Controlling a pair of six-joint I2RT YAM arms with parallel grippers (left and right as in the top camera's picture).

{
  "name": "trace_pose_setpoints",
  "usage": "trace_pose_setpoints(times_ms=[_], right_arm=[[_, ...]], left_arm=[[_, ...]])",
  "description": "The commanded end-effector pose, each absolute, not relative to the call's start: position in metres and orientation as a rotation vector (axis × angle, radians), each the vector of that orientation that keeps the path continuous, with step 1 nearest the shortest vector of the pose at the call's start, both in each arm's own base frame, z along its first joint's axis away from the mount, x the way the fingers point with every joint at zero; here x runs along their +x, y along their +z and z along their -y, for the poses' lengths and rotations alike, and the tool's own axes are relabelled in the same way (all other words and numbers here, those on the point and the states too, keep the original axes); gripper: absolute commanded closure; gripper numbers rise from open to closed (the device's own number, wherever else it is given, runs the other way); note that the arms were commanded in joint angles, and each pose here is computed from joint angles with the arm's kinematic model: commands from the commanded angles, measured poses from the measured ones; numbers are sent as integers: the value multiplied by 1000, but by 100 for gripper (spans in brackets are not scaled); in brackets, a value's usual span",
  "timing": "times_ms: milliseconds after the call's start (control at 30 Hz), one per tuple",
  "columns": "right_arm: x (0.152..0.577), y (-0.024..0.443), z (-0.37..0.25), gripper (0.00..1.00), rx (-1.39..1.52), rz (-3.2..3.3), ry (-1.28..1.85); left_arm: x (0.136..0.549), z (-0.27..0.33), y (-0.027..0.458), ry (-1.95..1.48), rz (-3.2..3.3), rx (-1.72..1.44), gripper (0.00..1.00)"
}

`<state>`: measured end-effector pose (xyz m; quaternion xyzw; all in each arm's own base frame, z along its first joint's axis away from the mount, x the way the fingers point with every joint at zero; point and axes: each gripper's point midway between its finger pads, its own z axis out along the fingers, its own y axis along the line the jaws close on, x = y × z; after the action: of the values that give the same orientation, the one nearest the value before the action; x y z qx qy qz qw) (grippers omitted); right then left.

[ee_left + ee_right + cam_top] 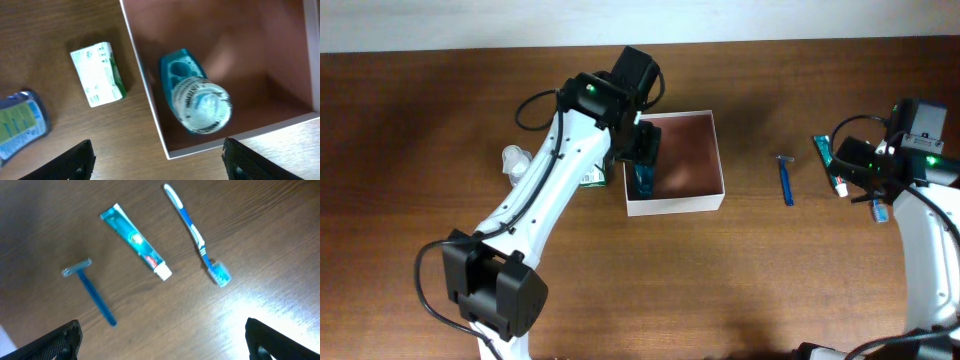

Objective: Pack container
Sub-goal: 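Release the box wall and withdraw the right gripper to the right, then lower the left gripper into the box and grasp the Listerine bottle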

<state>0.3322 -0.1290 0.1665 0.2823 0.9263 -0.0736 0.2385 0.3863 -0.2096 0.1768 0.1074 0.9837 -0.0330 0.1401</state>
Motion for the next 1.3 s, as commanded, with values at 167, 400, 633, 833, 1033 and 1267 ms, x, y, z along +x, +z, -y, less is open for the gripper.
trace_pose_setpoints(times_ms=[167,400,633,833,1033,1267], right_arm=[[351,185,163,1,808,-2384,-320],[346,196,196,1,891,-2290,-424],[340,196,206,1,927,-2281,-436],[340,196,206,1,926,-2281,-436],[340,196,206,1,926,-2282,-436],[340,196,206,1,926,-2281,-436]], left_arm=[[398,225,190,-187,-2774,177,17],[399,226,190,-220,-2780,23,18],[400,229,191,-240,-2774,-21,18],[399,232,186,-238,-2784,-27,25],[402,232,166,-189,-2824,-28,23],[407,227,156,-129,-2825,-38,23]])
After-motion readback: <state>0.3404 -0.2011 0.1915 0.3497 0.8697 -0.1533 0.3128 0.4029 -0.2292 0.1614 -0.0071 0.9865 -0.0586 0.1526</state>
